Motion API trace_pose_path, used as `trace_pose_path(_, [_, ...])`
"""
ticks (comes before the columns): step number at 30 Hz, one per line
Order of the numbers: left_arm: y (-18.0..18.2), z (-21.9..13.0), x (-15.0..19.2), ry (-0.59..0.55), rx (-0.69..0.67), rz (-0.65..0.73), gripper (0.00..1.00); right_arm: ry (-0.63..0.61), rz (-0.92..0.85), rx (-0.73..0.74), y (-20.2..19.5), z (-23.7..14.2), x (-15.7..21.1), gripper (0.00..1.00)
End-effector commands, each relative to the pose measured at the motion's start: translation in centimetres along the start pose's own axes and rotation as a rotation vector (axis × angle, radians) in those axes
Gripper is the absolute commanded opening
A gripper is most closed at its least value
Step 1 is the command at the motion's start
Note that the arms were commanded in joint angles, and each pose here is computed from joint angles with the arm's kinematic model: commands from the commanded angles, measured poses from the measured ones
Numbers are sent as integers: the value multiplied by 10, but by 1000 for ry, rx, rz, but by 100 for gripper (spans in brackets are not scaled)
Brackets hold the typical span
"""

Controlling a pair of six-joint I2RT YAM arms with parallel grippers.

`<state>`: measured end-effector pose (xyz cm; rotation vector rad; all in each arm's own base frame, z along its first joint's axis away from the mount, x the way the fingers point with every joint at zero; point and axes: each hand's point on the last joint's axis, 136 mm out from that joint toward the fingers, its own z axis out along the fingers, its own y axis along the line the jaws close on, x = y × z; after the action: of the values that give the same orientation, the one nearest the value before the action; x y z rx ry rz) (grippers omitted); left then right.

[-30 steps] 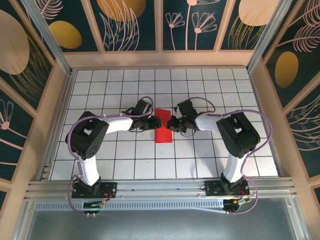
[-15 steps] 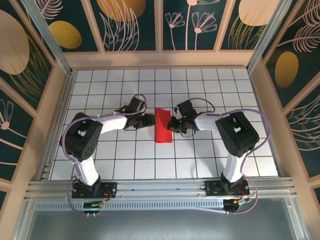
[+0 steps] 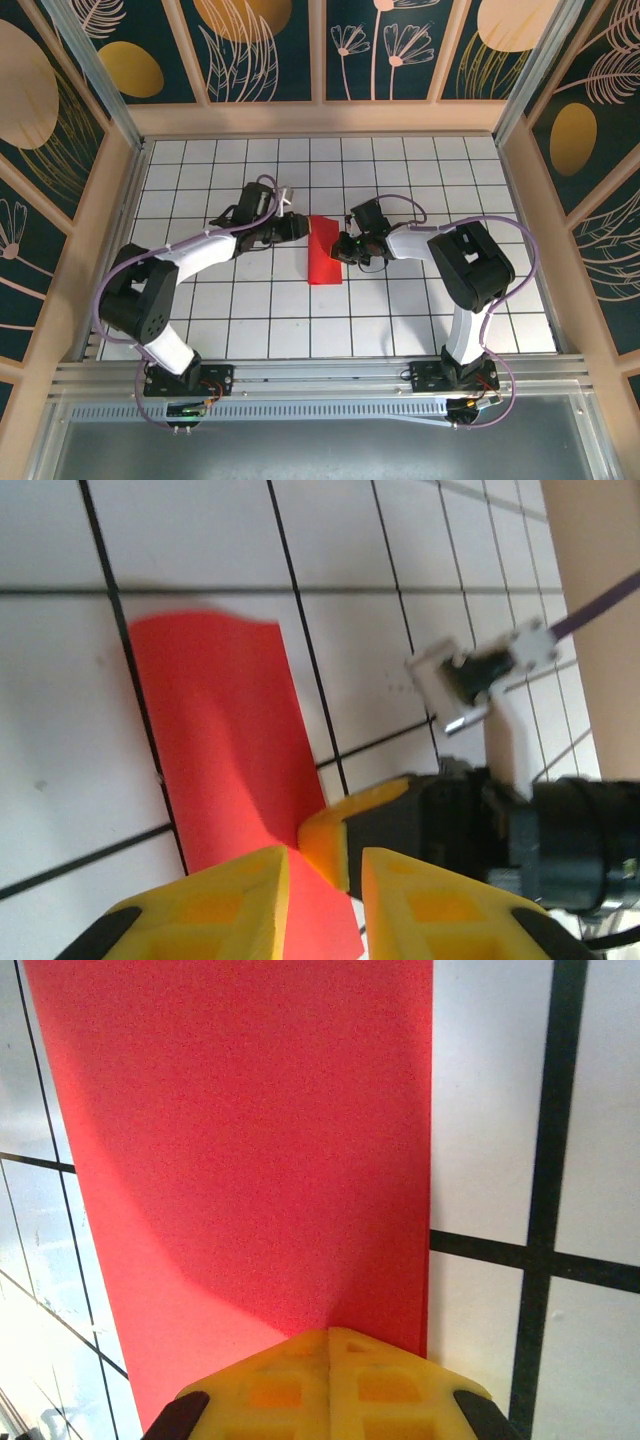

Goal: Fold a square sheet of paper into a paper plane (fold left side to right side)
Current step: First fold the square sheet of paper in half at the center of the table.

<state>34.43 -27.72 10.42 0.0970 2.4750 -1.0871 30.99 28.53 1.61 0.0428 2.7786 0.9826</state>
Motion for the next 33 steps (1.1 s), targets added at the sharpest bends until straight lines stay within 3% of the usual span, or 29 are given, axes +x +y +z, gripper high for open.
trace_pose_path(1, [-9, 13, 17, 61, 78, 1, 24, 86, 66, 184, -49, 13, 33, 0])
trace_pose_path(10, [13, 42, 49, 164, 71, -34, 20, 94, 63, 201, -51, 13, 34, 0])
trace_pose_path(16, [43, 49, 60, 172, -33, -51, 19, 103, 63, 217, -55, 14, 37, 0])
trace_pose_path(33, [89, 27, 65, 112, -196, -89, 16, 131, 59, 287, -72, 14, 46, 0])
